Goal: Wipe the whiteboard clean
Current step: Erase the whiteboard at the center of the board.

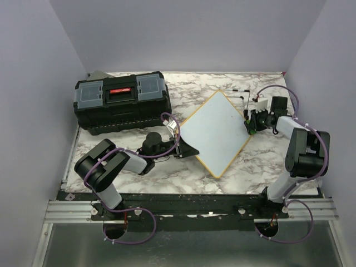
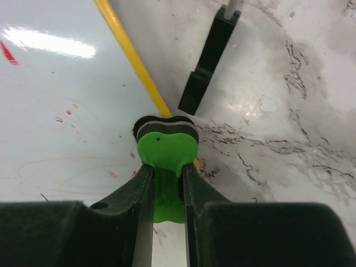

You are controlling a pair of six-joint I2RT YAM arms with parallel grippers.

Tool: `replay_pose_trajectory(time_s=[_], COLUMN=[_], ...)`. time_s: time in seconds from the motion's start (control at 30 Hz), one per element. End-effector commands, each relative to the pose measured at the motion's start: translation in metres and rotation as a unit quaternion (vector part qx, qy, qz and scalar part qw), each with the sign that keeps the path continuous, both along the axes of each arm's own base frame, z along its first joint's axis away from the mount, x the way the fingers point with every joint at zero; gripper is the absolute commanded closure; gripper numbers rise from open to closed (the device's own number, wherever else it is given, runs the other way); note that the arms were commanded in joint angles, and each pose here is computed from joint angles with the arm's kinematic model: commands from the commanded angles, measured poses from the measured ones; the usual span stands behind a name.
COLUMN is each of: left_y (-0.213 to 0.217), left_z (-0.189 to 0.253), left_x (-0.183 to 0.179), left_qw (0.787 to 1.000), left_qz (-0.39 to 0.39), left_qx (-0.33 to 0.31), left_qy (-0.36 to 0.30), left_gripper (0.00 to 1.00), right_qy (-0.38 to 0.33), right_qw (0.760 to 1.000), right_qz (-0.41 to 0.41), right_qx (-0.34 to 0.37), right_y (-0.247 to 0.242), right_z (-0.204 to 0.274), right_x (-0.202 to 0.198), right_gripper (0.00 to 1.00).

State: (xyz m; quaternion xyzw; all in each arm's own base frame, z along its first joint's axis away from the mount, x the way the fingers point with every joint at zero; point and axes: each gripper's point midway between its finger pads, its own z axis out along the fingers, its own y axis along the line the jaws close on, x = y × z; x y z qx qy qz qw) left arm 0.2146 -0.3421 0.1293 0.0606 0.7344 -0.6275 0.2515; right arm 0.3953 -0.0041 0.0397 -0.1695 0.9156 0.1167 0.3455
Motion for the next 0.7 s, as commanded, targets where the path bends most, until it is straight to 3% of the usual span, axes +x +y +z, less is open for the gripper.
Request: replay_pose_trajectory(time_s=[0.0, 0.13, 0.23, 0.4, 0.5, 0.67], left_y=[-0.01, -0.01, -0.011, -0.009, -0.008, -0.008], left_z=[0.042, 0.043, 0.042, 0.042, 0.041, 0.043], left_x=[-0.025, -0.024, -0.023, -0.024, -0.025, -0.025], left_qw=[0.991, 0.992, 0.992, 0.992, 0.992, 0.991], left_qz=[-0.073, -0.071, -0.07, -0.069, -0.069, -0.071], left_qx=[-0.066, -0.064, -0.063, -0.063, -0.06, -0.063], left_qy=[-0.086, -0.088, -0.086, -0.087, -0.087, -0.089], left_gripper=[1.0, 1.0, 1.0, 1.0, 1.0, 1.0], right_qy=[0.013, 0.008, -0.002, -0.042, -0.028, -0.013], right_qw=[0.996, 0.989, 0.988, 0.998, 0.999, 1.0], right_qz=[0.064, 0.105, 0.091, 0.001, -0.027, -0.007], right_qx=[0.059, 0.1, 0.124, 0.055, 0.034, 0.01], right_y=[0.052, 0.094, 0.102, 0.062, 0.026, 0.002], right_z=[-0.003, 0.014, 0.023, 0.018, 0.003, -0.01], right_x=[-0.02, -0.032, -0.032, -0.008, -0.003, -0.006], right_gripper=[0.99, 0.99, 0.99, 0.99, 0.99, 0.99])
